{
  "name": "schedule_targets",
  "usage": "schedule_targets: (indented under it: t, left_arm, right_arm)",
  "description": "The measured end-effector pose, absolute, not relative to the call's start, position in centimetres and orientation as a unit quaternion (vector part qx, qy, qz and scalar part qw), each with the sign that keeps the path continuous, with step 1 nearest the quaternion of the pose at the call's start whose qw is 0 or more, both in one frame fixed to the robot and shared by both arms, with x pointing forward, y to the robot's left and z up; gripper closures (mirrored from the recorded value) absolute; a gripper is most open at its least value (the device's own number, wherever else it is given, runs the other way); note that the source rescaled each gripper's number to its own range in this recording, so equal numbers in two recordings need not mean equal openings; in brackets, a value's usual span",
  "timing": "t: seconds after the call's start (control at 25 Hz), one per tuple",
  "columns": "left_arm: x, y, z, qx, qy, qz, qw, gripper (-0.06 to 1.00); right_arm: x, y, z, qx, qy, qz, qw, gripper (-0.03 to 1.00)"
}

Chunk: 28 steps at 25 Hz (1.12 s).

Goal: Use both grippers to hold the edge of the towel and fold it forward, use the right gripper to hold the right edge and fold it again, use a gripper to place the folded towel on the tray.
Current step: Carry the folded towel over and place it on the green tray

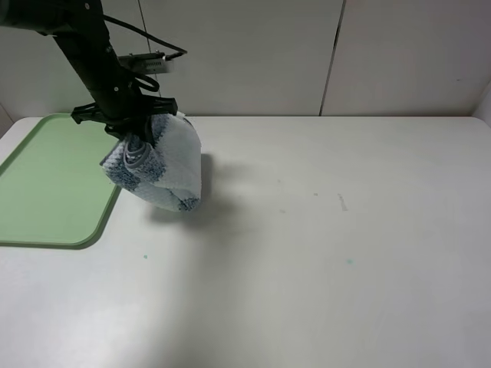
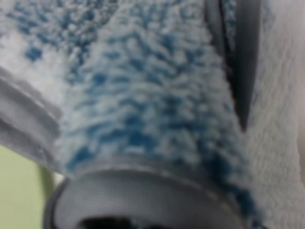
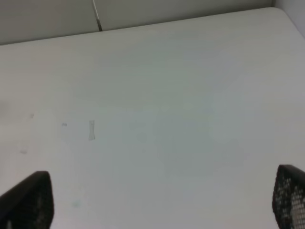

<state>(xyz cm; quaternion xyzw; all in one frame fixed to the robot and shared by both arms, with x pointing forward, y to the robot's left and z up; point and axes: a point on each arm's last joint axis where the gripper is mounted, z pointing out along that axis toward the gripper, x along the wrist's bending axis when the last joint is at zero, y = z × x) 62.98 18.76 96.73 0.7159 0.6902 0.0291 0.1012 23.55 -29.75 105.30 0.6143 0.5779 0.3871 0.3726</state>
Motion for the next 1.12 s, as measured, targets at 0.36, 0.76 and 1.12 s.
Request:
schedule_targets:
  t: [0.36, 0.76, 1.12]
  left_arm:
    - [64.5, 24.7, 96.8, 0.697, 0.707, 0.05, 0.108, 0.75]
    - [65.0, 31.6, 96.8, 0.671, 0.73, 0.073, 0.11, 0.75]
    - [65.3, 35.8, 96.1, 0.654, 0.742, 0.096, 0.114, 0.75]
  right_arm:
    - [23.6, -29.8, 105.3, 0.614, 0.578, 0.387, 0.373, -0.03]
    - [23.6, -29.8, 105.3, 0.614, 0.578, 0.387, 0.373, -0.03]
    - [23.6, -29.8, 105.3, 0.614, 0.578, 0.387, 0.373, -0.03]
